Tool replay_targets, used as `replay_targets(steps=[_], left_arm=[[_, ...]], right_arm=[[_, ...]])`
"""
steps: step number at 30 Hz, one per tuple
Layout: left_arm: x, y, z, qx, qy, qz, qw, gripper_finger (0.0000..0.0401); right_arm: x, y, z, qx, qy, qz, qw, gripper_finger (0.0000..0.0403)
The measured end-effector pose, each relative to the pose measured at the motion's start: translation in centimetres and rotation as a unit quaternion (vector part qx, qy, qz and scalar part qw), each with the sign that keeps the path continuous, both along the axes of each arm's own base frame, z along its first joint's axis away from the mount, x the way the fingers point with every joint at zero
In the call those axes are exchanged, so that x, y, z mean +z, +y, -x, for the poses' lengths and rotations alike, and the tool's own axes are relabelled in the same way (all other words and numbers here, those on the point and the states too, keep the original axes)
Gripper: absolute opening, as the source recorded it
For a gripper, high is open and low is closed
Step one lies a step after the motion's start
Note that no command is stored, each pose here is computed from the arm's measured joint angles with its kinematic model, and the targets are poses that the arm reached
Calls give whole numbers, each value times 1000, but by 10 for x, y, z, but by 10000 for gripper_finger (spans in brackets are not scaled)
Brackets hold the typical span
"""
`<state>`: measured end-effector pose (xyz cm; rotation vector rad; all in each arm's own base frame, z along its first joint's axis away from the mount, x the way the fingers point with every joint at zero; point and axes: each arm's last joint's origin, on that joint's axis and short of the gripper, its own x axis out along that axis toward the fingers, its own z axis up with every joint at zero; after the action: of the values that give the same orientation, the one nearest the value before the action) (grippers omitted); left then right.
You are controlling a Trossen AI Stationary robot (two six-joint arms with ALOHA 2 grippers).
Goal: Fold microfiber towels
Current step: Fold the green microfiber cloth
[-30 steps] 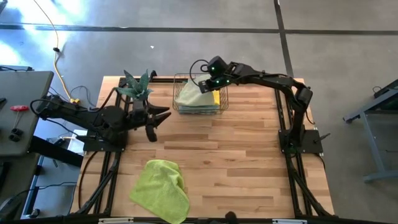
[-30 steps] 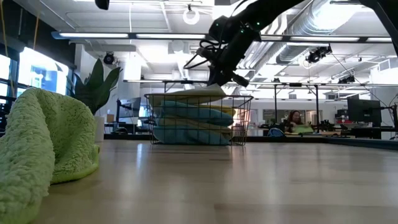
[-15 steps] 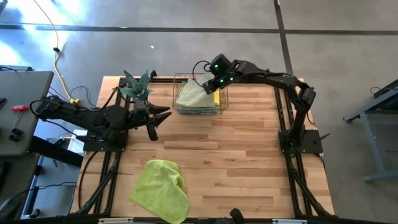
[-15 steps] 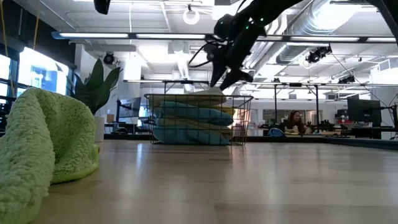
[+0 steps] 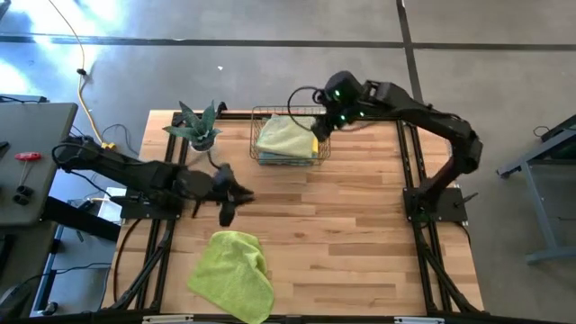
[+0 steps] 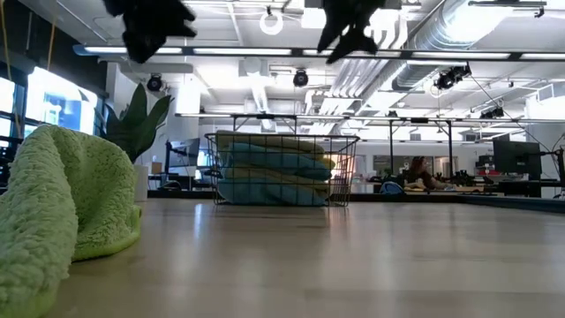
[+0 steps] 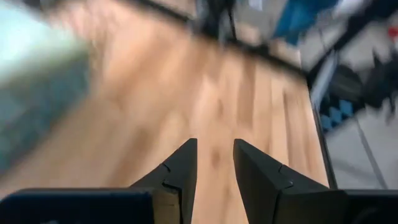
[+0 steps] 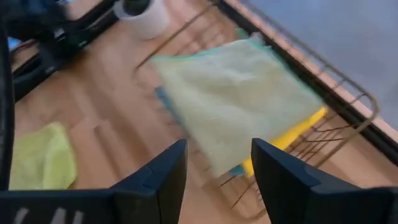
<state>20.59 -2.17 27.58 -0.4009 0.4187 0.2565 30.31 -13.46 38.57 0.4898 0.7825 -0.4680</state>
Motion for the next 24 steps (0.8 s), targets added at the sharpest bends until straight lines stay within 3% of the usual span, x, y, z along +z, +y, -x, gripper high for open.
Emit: replay_targets(steps=[4,10,19,24], left_arm=[[-25,-17,-10,-57,88,40,994,94],[-66,-50,-18,-127,219,66,965,94],[-117,-106,-13,-213,331,29,919,94],[-141,-127,-6,-216,374,18,902,94]], right_arm=[[14,42,3,28,-6,19,999,167],[22,99,6,33,-3,30,999,167],[15,159,11,5,27,50,998,167],[14,175,16,-5,34,56,998,167]])
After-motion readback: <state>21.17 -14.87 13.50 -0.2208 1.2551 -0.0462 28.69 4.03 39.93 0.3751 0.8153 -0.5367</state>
